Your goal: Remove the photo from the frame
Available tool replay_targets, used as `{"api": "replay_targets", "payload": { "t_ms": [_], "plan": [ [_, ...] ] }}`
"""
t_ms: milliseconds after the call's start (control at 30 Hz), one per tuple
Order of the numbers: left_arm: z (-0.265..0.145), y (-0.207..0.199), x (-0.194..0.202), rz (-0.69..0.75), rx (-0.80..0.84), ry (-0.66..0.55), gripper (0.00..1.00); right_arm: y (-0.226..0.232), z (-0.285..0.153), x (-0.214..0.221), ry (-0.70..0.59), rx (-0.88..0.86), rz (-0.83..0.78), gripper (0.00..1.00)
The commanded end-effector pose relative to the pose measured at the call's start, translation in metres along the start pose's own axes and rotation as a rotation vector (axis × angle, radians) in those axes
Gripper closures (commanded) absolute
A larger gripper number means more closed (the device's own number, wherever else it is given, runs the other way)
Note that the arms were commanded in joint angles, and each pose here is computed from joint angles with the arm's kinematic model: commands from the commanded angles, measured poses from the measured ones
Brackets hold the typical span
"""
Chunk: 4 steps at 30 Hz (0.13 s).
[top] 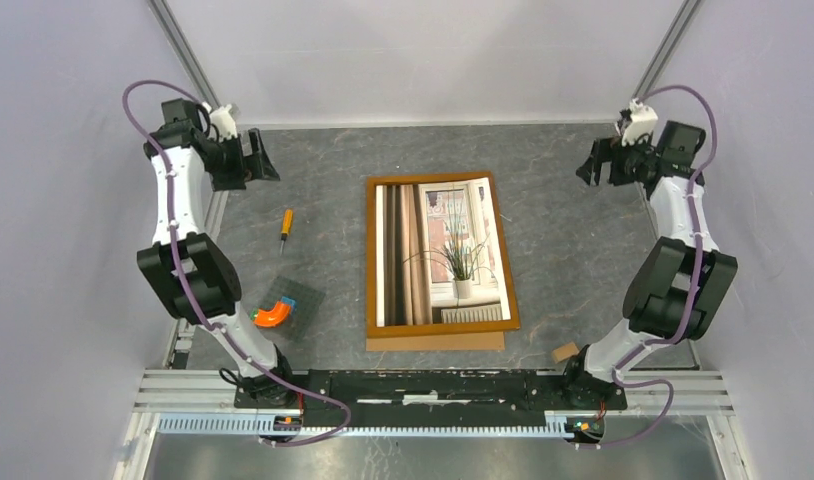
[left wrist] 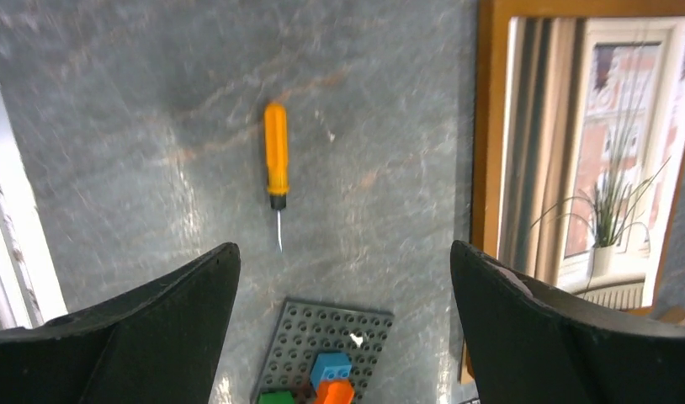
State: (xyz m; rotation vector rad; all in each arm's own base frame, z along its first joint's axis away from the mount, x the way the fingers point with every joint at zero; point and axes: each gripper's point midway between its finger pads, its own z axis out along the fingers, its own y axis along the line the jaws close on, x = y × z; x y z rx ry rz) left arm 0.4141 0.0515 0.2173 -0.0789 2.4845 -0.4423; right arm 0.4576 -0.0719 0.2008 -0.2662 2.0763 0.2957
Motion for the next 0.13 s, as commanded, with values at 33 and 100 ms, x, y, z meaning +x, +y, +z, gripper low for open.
{"api": "replay_targets", "payload": {
  "t_ms": [33, 100],
  "plan": [
    [-0.007, 0.0065, 0.0256, 0.063, -0.037, 0.005, 0.0, -0.0017, 0.0016, 0.0408, 0.049, 0.006, 0.032, 0.02],
    [-0.0052, 0.0073, 0.0286, 0.049, -0.043, 0.001, 0.0, 0.0007, 0.0009, 0.045, 0.054, 0.002, 0.036, 0.02]
  ]
}}
